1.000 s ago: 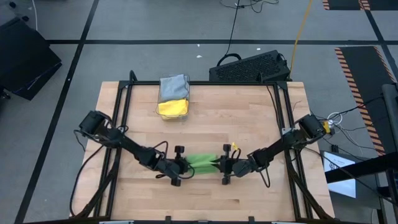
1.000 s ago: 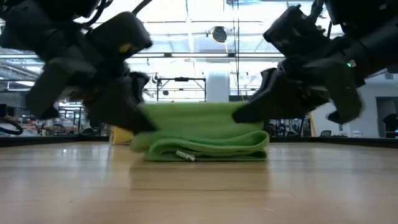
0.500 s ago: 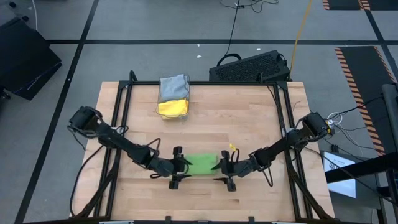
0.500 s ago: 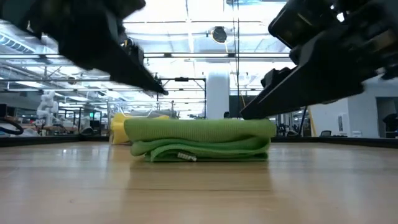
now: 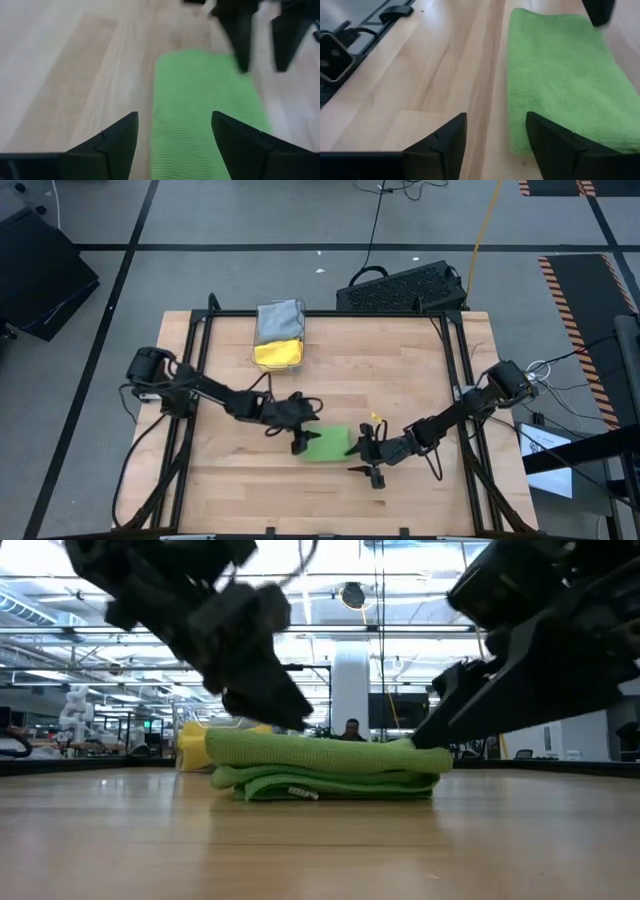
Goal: Fold microfiber towels
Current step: Put the green towel into the transparent bin
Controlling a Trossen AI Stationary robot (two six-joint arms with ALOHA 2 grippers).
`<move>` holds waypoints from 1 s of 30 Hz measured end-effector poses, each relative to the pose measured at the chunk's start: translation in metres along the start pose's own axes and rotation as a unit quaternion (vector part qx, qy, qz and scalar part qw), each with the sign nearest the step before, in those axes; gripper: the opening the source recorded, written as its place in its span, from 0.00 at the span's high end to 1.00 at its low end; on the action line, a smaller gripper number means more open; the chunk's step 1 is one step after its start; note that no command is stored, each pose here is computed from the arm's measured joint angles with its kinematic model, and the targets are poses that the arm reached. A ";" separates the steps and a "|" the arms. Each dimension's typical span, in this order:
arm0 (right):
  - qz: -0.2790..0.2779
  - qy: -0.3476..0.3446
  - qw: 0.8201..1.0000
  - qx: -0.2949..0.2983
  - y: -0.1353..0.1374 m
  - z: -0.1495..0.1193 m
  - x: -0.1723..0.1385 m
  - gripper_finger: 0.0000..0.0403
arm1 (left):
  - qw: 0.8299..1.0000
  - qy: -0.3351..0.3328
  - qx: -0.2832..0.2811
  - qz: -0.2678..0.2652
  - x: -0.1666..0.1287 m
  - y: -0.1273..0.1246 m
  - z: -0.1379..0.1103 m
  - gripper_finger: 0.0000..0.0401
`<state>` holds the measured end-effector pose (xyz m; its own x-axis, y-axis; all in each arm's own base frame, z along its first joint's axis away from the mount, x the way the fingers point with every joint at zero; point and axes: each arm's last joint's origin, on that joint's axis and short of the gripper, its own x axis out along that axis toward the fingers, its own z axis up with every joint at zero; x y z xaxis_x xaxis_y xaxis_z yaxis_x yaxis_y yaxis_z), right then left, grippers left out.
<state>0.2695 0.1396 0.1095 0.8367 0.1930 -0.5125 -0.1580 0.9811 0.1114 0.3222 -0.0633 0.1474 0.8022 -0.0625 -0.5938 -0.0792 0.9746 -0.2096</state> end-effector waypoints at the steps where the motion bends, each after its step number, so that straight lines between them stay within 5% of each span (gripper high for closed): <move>1: 0.002 -0.001 1.000 -0.003 0.000 0.000 -0.002 0.52 | 1.000 0.009 -0.009 -0.006 0.003 0.005 -0.001 0.36; 12: -0.004 0.002 0.999 -0.044 -0.006 -0.009 -0.018 0.54 | 0.985 0.099 -0.109 -0.088 0.024 0.033 -0.017 0.36; 19: -0.015 0.003 0.999 -0.044 -0.009 -0.014 -0.020 0.54 | 0.987 0.115 -0.062 -0.095 0.039 0.023 -0.036 0.39; 23: -0.014 0.000 0.999 -0.046 -0.009 -0.013 -0.020 0.54 | 0.989 0.114 -0.014 -0.091 0.040 0.014 -0.040 0.56; 28: -0.029 -0.011 0.997 -0.064 -0.009 -0.011 -0.020 0.54 | 0.988 0.116 0.016 -0.100 0.040 0.011 -0.043 0.90; 30: -0.047 -0.014 0.996 -0.070 -0.010 -0.011 -0.020 0.54 | 0.986 0.120 0.023 -0.111 0.039 0.009 -0.043 0.95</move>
<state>0.2483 0.1259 0.1092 0.8656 0.1012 -0.4904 -0.1473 0.9875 -0.0562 0.3274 -0.0658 0.0892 0.6329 -0.3192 -0.7053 0.1138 0.9395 -0.3231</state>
